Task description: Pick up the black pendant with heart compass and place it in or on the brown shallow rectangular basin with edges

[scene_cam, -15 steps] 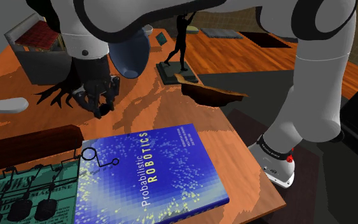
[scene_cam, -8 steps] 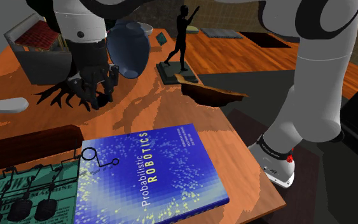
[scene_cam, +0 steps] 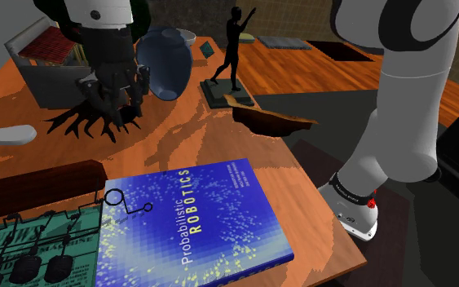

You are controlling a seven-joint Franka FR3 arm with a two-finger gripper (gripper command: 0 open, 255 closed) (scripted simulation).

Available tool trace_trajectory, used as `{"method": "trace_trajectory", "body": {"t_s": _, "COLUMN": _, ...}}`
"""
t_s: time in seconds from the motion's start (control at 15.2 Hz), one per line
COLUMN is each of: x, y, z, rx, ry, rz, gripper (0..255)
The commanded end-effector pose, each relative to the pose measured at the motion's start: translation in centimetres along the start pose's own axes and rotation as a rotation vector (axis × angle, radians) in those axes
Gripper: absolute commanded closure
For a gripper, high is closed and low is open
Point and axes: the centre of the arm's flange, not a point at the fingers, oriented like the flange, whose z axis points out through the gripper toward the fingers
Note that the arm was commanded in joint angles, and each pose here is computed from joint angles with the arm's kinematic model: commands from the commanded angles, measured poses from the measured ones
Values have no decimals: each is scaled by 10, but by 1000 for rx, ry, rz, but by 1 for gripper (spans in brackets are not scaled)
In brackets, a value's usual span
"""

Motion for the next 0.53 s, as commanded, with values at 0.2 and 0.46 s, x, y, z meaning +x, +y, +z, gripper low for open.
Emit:
{"method": "trace_trajectory", "body": {"t_s": 0.2, "x": -25, "y": 46, "z": -5, "rx": 0, "ry": -1, "rz": 0, "gripper": 255}}
{"method": "trace_trajectory", "body": {"t_s": 0.46, "x": -50, "y": 93, "z": -6, "rx": 0, "ry": -1, "rz": 0, "gripper": 255}}
